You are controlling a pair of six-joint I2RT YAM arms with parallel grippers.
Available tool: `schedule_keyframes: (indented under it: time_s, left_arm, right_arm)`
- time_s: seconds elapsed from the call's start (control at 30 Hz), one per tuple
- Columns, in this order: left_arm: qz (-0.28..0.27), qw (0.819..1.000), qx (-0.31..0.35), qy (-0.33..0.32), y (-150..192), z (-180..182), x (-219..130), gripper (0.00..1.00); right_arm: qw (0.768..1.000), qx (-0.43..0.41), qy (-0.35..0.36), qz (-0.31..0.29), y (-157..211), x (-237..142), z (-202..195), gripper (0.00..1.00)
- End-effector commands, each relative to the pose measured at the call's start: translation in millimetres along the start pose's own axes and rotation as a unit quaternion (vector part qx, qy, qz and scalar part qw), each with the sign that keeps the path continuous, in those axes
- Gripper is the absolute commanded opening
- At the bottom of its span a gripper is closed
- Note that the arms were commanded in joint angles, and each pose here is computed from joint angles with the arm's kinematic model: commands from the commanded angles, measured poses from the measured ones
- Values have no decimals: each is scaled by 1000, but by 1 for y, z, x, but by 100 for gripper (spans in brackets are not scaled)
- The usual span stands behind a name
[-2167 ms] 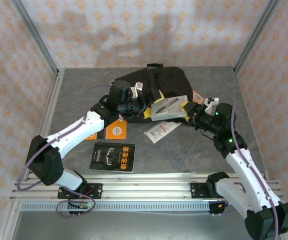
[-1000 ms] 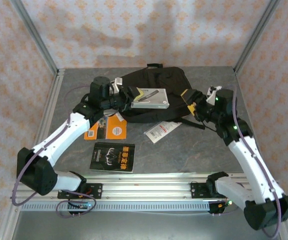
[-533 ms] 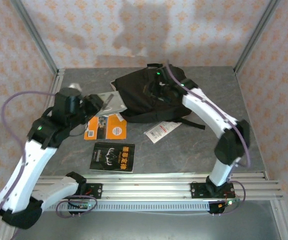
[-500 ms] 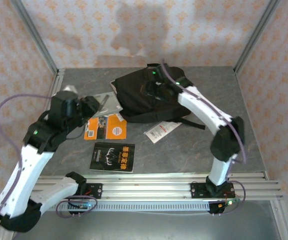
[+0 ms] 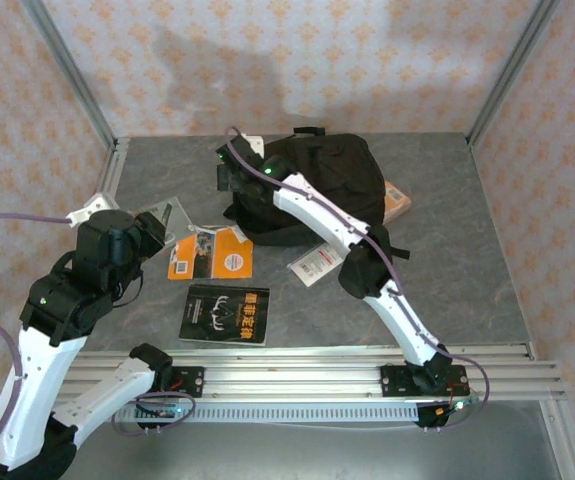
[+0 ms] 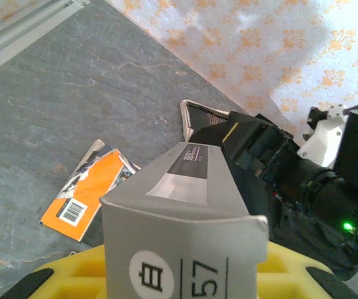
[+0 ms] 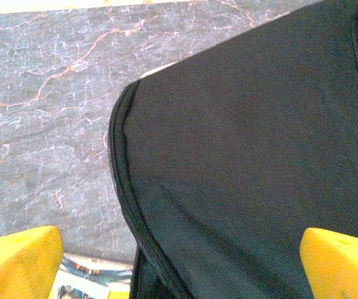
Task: Pack the student bag
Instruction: Open the student bag at the center of the table.
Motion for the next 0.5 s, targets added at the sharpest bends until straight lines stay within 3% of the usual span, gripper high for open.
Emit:
schedule_keyframes:
  time_s: [0.0, 0.13, 0.3, 0.47]
  left_arm:
    - [-30, 999, 11, -8, -11, 2, -1, 31]
    - [-23, 1000, 16, -4, -9, -2, 5, 32]
    - [-8, 1000, 22, -2, -1, -5, 13, 32]
    - [-6, 1000, 27, -6, 1, -4, 16, 32]
  right_arm:
    - [998, -23, 55, -28, -2, 13, -15, 97]
    - [994, -43, 97, -34, 0, 22, -31, 85]
    - [991, -41, 114, -52, -17, 19, -45, 36]
    - [993, -30, 94, -65, -40, -2, -45, 3]
Point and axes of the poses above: each hand's point on the last joint's axis, 136 mm out from that joint toward the fingers, its own x axis out along the fingers, its own z axis along the line the jaws close on, y = z × x, the point moved 1 cm from there along -x, back along the fingers, and after that the axes turned 5 degrees about x, right-handed, at the moved point
